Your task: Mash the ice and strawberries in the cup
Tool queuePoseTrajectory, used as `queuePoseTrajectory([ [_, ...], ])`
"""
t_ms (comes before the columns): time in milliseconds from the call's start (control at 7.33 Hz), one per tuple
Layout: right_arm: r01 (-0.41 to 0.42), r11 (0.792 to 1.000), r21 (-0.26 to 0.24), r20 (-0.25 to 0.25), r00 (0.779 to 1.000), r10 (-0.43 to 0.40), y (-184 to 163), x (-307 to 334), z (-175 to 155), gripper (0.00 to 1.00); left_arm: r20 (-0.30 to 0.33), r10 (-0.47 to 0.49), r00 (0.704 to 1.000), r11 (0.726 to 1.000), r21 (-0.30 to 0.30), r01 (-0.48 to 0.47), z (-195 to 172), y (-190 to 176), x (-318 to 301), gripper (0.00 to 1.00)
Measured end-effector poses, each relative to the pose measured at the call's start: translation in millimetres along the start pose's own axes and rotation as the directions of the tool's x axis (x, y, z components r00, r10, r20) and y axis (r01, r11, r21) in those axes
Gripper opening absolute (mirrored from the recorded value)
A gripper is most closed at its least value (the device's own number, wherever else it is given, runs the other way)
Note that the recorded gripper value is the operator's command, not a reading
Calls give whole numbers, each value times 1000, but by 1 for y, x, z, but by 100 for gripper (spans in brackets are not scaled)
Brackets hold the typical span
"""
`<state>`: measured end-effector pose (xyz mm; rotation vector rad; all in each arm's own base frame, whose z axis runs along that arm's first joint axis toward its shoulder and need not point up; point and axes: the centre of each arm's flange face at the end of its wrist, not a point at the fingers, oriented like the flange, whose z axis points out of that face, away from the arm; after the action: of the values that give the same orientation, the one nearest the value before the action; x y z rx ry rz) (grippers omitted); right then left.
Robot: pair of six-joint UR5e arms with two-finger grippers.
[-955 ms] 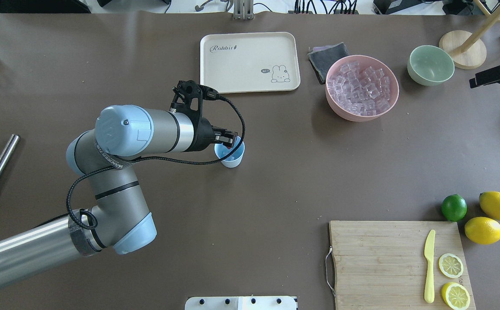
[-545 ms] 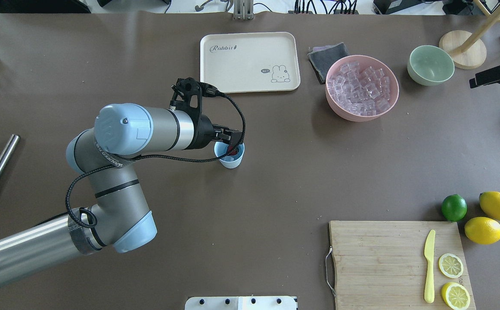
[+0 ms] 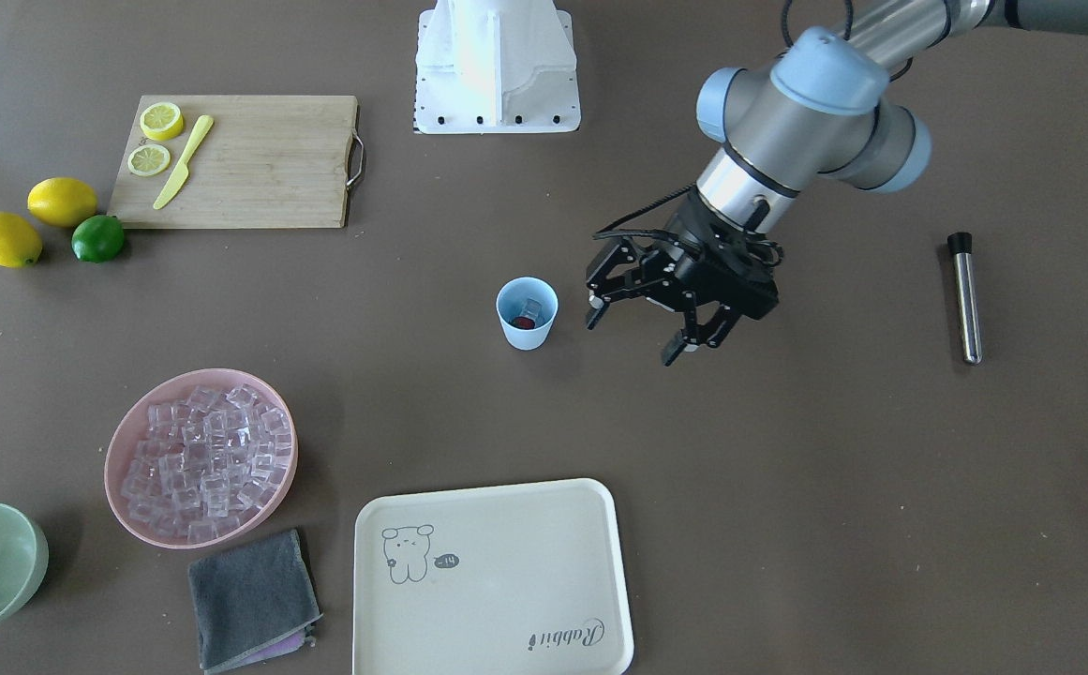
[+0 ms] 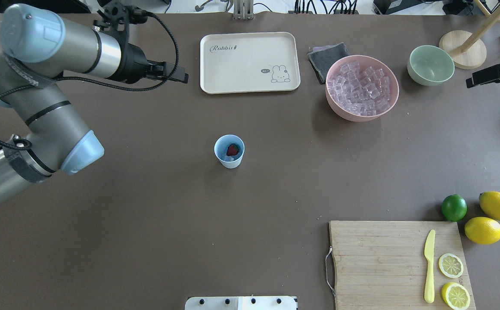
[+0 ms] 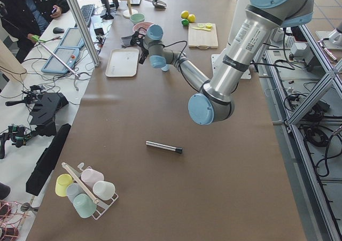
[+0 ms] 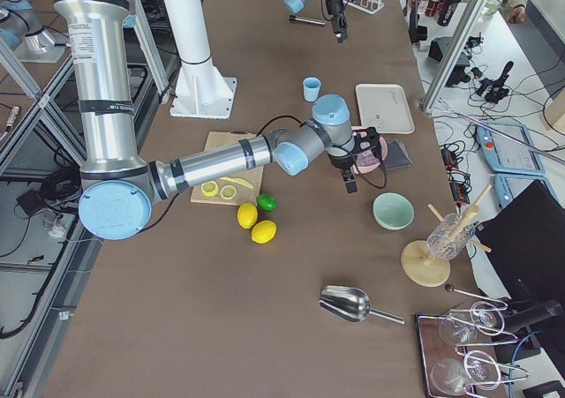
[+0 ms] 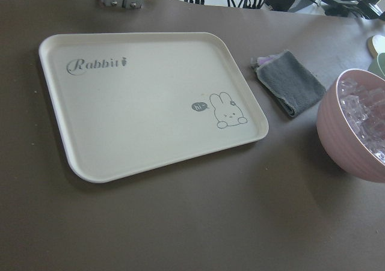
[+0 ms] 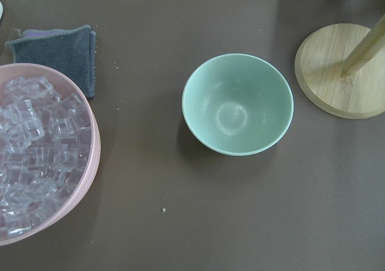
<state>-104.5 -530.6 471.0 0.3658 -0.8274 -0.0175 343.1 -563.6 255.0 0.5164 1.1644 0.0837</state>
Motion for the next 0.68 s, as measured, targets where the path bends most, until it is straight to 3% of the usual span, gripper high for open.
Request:
queuePoseTrajectory([
  [273,-12,1000,-20,18,1000,13,2,1,3,100,94,4,996,998,-64,2,-43,-5,-115,97],
  [682,-18,1000,-24,24,1000,19,2,1,3,100,292,66,954,970,-243,8,-71,14,-244,98],
])
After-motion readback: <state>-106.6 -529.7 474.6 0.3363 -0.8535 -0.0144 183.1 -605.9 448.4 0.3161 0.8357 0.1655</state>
